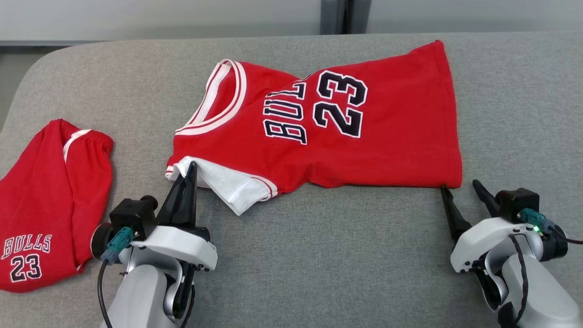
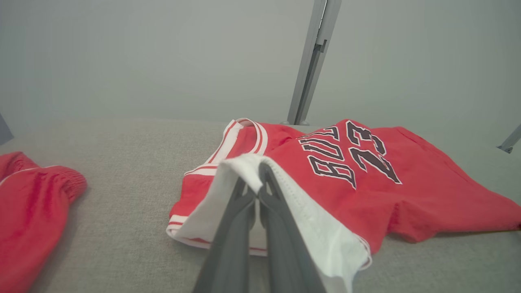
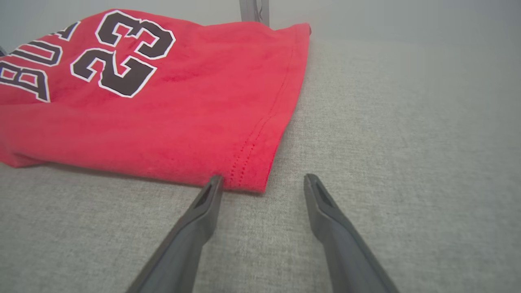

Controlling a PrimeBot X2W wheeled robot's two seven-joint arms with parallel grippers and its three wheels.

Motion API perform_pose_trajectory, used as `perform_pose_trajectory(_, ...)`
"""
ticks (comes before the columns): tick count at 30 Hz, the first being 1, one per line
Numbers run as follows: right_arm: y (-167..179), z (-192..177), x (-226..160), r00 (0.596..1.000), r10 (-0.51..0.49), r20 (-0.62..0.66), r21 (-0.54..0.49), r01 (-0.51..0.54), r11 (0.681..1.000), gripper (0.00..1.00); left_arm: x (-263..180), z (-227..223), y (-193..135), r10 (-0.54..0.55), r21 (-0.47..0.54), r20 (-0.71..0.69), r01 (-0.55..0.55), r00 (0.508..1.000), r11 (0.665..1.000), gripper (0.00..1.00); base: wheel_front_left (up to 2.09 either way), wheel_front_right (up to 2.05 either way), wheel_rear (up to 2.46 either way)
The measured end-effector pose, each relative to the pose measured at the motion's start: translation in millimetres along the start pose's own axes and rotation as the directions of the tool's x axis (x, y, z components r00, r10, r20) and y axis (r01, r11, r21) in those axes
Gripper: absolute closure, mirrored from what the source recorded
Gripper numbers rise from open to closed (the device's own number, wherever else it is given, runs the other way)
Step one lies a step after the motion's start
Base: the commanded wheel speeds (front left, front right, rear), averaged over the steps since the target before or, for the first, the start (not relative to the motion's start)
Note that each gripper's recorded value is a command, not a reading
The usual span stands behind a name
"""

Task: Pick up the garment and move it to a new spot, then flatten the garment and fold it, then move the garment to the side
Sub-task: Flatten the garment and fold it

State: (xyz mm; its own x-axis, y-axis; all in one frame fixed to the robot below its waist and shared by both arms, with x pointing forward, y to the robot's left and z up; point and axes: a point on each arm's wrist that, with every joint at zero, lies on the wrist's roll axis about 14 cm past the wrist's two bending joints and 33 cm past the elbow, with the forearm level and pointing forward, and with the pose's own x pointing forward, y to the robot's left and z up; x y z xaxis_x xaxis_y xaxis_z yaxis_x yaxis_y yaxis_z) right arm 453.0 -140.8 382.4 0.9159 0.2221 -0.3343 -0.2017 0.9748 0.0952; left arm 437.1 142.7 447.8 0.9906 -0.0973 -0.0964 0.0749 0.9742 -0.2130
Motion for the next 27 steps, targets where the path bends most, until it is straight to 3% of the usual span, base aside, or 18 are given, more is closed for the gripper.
perform_pose_trajectory(14,12.6,-6.1,19.1,0.998,0.059,-0.038,0.005,-0.059,0.998,0.02,5.3,-2.1,5.8,0.016,0.002,-0.005,-0.016,1.0,1.0,1.0,0.0,0.0,0.0)
perform_pose_trajectory(15,12.4,-6.5,19.2,0.997,0.06,-0.039,0.007,-0.06,0.998,0.14,5.4,-2.6,5.8,0.016,0.002,-0.006,-0.016,1.0,1.0,1.0,0.0,0.0,0.0)
perform_pose_trajectory(17,12.8,-6.9,19.9,0.997,0.063,-0.04,0.009,-0.062,0.998,0.5,5.5,-3.5,5.6,0.015,0.002,-0.008,-0.015,1.0,1.0,1.0,0.0,0.0,0.0)
perform_pose_trajectory(18,13.2,-6.4,20.5,0.997,0.064,-0.039,0.01,-0.064,0.998,0.55,5.6,-3.8,5.7,0.016,0.001,-0.009,-0.016,1.0,1.0,1.0,0.0,0.0,0.0)
perform_pose_trajectory(20,13.9,-6.2,21.0,0.997,0.066,-0.038,0.017,-0.066,0.998,0.77,5.7,-4.1,6.0,0.017,0.0,-0.01,-0.017,1.0,1.0,1.0,0.0,0.0,0.0)
perform_pose_trajectory(21,14.2,-6.1,21.1,0.997,0.067,-0.038,0.019,-0.067,0.998,0.98,5.7,-4.2,6.0,0.017,0.001,-0.01,-0.017,1.0,1.0,1.0,0.0,0.0,0.0)
perform_pose_trajectory(27,14.2,-3.7,18.7,0.997,0.068,-0.032,0.027,-0.067,0.997,1.0,5.4,-1.3,5.6,0.019,-0.002,-0.003,-0.019,1.0,1.0,1.0,0.0,0.0,0.0)
